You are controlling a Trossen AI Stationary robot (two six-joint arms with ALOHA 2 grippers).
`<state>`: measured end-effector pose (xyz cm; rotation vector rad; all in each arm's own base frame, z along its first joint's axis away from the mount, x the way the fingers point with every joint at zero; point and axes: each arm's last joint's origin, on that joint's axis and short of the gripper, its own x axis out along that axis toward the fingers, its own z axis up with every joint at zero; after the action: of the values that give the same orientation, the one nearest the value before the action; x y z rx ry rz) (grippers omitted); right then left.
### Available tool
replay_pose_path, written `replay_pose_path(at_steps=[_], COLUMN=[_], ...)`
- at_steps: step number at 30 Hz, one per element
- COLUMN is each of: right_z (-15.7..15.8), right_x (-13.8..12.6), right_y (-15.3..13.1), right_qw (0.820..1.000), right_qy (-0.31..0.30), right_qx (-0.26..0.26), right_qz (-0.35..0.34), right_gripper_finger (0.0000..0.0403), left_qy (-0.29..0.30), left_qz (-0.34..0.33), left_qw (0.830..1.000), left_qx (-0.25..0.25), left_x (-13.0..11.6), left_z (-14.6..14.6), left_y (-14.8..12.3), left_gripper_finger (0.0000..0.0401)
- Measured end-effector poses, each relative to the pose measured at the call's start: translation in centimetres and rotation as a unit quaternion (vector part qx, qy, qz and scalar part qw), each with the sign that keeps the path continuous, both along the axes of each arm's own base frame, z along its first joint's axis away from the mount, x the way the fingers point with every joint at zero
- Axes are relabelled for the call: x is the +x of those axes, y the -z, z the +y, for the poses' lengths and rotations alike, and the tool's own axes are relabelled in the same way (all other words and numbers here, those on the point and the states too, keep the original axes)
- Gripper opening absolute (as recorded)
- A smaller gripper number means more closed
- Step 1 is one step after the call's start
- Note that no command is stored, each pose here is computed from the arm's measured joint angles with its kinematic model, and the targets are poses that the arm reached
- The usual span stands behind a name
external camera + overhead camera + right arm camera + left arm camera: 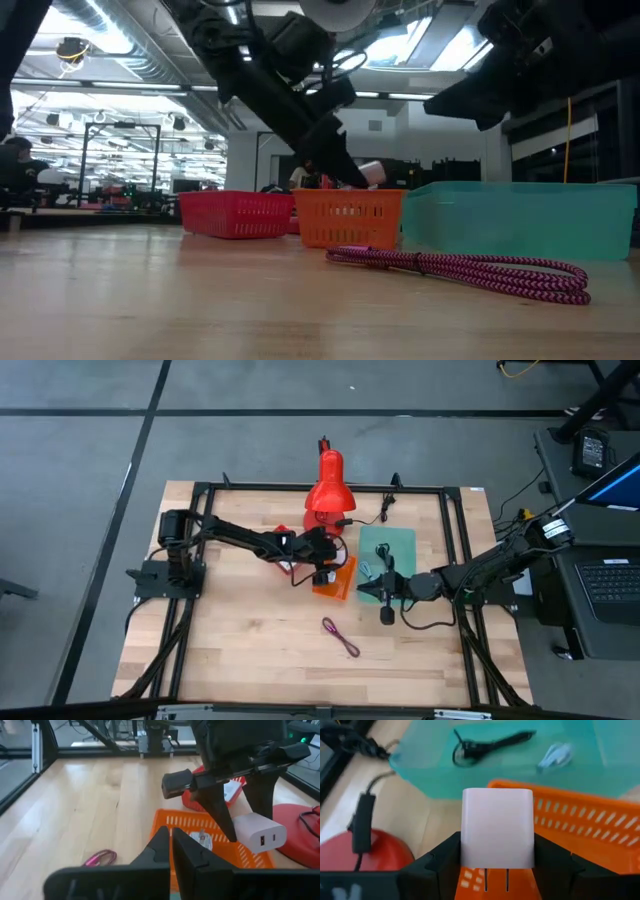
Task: Pick and place items into bin
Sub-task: Put the white charger adapter into the orange bin
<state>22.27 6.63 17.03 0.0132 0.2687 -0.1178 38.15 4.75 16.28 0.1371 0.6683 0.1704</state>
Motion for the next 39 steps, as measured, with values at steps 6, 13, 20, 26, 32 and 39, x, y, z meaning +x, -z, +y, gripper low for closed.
replay_pose_path(at_steps=[6, 13, 20, 26, 32, 39], right_z=[0.0, 0.0, 0.0, 0.0, 0.0, 0.0], right_x=[0.0, 0.0, 0.0, 0.0, 0.0, 0.0], right_y=[0.1, 0.1, 0.1, 0.1, 0.1, 0.1], right_qw=[1.000, 1.000, 1.000, 1.000, 1.000, 1.000], right_qy=[0.000, 0.000, 0.000, 0.000, 0.000, 0.002], right_qx=[-0.002, -0.002, -0.002, -0.002, -0.002, 0.005], right_qz=[0.006, 0.006, 0.007, 0.007, 0.008, 0.007], right_gripper_finger=[0.0004, 0.0004, 0.0004, 0.0004, 0.0004, 0.0004], left_qy=[0.003, 0.013, 0.006, 0.031, 0.046, 0.043], left_qz=[0.004, 0.007, 0.005, 0.004, 0.005, 0.003], left_qw=[1.000, 1.000, 1.000, 0.999, 0.998, 0.999], left_qx=[-0.002, -0.011, -0.021, -0.034, -0.031, -0.031], left_x=[0.0, 0.0, 0.0, 0.1, 0.1, 0.2], left_z=[-0.1, -0.2, -0.2, -0.7, -1.4, -1.6], left_y=[0.3, 0.3, 0.3, 0.4, 0.3, 0.3], left_gripper_finger=[0.0199, 0.0211, 0.0217, 0.0216, 0.0215, 0.0223])
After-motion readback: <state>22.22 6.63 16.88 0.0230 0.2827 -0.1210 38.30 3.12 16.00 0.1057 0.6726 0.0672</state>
